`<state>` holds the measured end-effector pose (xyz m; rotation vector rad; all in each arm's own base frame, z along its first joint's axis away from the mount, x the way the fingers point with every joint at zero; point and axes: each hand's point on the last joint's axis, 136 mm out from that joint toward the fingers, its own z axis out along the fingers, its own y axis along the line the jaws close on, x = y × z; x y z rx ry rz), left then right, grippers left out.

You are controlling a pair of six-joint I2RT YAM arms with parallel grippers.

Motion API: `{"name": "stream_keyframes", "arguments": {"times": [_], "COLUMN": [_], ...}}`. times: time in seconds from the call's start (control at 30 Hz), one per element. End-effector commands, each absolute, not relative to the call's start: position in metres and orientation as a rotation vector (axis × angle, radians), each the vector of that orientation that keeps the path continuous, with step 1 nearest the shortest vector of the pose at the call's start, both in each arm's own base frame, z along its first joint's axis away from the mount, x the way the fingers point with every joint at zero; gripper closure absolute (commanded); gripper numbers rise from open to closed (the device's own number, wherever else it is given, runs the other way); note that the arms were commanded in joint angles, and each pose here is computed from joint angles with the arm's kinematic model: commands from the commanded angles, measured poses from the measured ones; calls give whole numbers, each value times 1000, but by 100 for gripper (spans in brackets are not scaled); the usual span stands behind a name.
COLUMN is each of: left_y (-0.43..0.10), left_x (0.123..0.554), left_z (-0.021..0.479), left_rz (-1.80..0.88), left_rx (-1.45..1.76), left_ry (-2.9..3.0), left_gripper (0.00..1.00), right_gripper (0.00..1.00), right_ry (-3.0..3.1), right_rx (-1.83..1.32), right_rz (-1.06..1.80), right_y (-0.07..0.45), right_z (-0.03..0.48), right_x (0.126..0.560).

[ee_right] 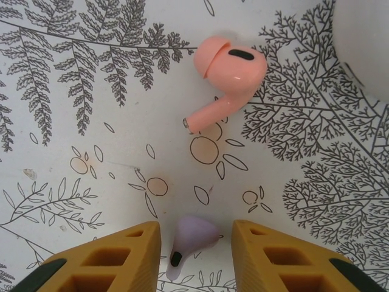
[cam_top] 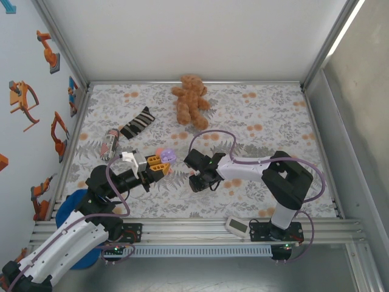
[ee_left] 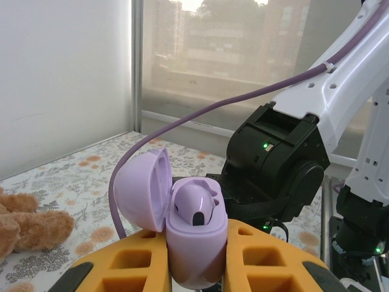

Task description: Insert the wireless bluetooth earbuds into the charging case

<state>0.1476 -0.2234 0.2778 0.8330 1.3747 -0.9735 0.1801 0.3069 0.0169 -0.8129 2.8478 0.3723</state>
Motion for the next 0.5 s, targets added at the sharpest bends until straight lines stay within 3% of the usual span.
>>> {"name": "stream_keyframes", "arguments": {"times": [0.0,0.47], "left_y": [-223,-223], "left_x": [145,146], "left_z": [289,289], "left_rz": [-965,-964], "left_rx": [838,838], "left_ry": [1334,1336], "left_gripper": [100,100], "right_gripper": [65,73], "right_ry": [2856,2854], "right_rx": [-800,-803], "right_rz": [362,352], "right_y": [311,312], "right_z": [13,16], "right_x": [184,186]}}
